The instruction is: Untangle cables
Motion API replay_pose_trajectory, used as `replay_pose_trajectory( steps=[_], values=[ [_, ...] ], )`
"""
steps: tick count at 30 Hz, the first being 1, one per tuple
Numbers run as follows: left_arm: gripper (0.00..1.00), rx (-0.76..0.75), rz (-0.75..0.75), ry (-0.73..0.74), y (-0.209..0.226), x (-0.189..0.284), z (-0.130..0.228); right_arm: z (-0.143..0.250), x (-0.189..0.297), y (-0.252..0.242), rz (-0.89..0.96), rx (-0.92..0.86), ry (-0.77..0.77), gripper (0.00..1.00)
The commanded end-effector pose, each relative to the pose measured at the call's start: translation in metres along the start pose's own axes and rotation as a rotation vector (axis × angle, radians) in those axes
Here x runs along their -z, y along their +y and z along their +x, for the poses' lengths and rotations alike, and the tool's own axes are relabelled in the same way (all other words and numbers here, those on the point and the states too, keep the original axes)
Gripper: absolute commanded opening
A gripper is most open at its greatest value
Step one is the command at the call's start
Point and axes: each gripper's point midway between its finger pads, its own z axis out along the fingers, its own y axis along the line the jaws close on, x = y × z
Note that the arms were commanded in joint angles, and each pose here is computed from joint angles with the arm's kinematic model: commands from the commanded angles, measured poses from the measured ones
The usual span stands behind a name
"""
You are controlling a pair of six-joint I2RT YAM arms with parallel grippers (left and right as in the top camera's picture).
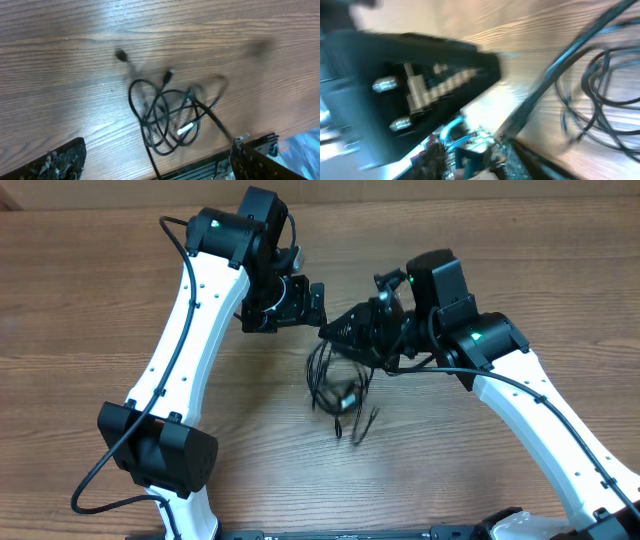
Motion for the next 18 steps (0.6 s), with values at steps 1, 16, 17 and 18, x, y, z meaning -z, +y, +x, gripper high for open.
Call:
replay_pose_trajectory(
  steps=[1,16,17,18],
  values=[
    [0.94,-0.001,-0.024,0.01,0.003,-0.006,0.0,-0.008,0.005,0.005,0.01,0.063,-0.055,0.61],
    [0.93,-0.061,-0.075,0.061,0.008,-0.014,0.013,-0.041,0.06,0.028,-0.24,0.178,-0.037,1.0],
    [0.93,-0.063,-0.101,0.068,0.012,-0.017,0.015,-0.048,0.065,0.016,-0.203,0.152,-0.064,1.0],
    [0.93,-0.062,-0.127,0.078,0.016,-0.022,0.017,-0.055,0.069,-0.003,-0.143,0.105,-0.098,1.0]
  ],
)
